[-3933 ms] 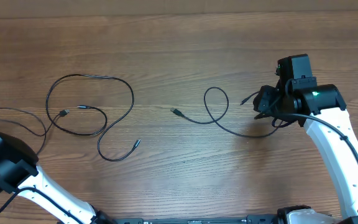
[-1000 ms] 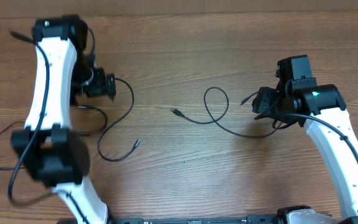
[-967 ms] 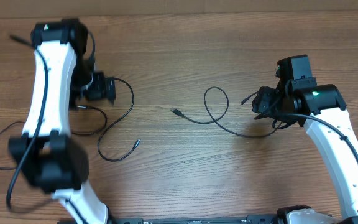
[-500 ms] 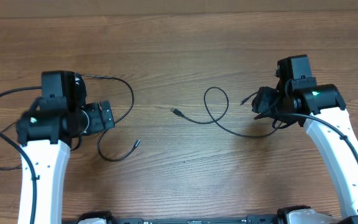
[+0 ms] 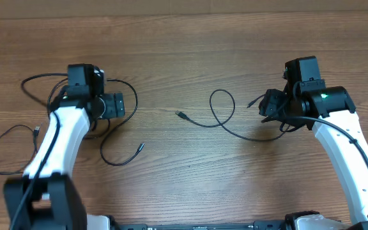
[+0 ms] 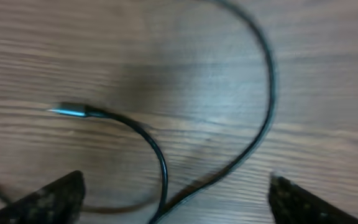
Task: Untangle cables
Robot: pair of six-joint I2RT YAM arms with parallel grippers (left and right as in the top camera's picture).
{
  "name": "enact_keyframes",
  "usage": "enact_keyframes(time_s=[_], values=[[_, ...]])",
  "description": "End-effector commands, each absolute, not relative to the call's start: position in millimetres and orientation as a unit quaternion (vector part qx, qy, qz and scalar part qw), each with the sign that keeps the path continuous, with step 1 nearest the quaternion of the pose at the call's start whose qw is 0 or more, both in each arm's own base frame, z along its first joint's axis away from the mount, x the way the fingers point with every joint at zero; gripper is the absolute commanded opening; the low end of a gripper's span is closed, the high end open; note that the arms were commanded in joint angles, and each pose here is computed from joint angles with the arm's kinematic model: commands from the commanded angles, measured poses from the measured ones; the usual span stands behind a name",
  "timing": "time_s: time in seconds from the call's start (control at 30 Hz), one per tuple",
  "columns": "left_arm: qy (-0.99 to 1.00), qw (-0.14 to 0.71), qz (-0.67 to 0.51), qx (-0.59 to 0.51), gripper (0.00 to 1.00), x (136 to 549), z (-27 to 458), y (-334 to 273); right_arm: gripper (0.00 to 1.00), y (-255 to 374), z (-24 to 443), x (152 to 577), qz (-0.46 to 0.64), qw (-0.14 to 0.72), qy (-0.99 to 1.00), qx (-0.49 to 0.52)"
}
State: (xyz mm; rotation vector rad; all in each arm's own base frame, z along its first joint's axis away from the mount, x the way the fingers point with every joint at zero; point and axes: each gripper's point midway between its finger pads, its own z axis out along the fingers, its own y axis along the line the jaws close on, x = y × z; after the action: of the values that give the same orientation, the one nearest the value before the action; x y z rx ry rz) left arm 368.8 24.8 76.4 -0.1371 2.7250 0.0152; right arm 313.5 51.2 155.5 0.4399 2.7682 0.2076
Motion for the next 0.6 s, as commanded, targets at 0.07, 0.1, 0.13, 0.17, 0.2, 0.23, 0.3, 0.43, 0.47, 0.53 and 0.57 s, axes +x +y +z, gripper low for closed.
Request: enact_keyframes(time_s=[0.07,0.1,0.13,0.17,0.2,0.23,0.3,0.43,0.47,0.53,0.57], values=[[0.992,0.129,0.010,0.004,0.90,354.6,26.6,23.2,0.62,51.5,161.9,317.8,0.076,0.174,0.970,0.154],[0.993,0.121,0.010,0.004,0.91,353.1,21.4,23.2,0.62,51.5,161.9,317.8,0.077,0.174,0.969,0.155],[0.994,0.113,0.009,0.004,0.90,351.6,16.0,23.1,0.62,51.5,161.9,317.8,0.077,0.174,0.969,0.155],[0.994,0.107,0.009,0.004,0.90,350.4,12.1,23.0,0.62,51.5,161.9,317.8,0.077,0.174,0.969,0.155],[0.995,0.101,0.009,0.004,0.90,349.1,8.0,23.0,0.62,51.5,161.9,317.8,0.077,0.174,0.969,0.155],[0.995,0.095,0.008,0.004,0.89,347.8,4.1,22.9,0.62,51.5,161.8,317.7,0.076,0.174,0.970,0.155],[0.996,0.084,0.007,0.003,0.88,345.4,-3.0,22.6,0.62,51.6,161.8,317.7,0.077,0.174,0.970,0.155],[0.998,0.051,-0.024,-0.008,0.80,334.6,-18.3,8.9,0.62,51.6,161.8,317.7,0.077,0.174,0.970,0.155],[0.998,0.045,-0.033,-0.008,0.80,332.9,-20.8,3.6,0.62,51.6,161.8,317.7,0.077,0.174,0.970,0.155],[0.998,0.037,-0.040,-0.001,0.79,330.4,-24.7,-5.7,0.62,51.6,161.9,317.8,0.077,0.174,0.969,0.155],[0.999,0.034,-0.040,0.006,0.79,329.4,-26.3,-9.5,0.62,51.5,161.9,317.9,0.077,0.174,0.969,0.155]])
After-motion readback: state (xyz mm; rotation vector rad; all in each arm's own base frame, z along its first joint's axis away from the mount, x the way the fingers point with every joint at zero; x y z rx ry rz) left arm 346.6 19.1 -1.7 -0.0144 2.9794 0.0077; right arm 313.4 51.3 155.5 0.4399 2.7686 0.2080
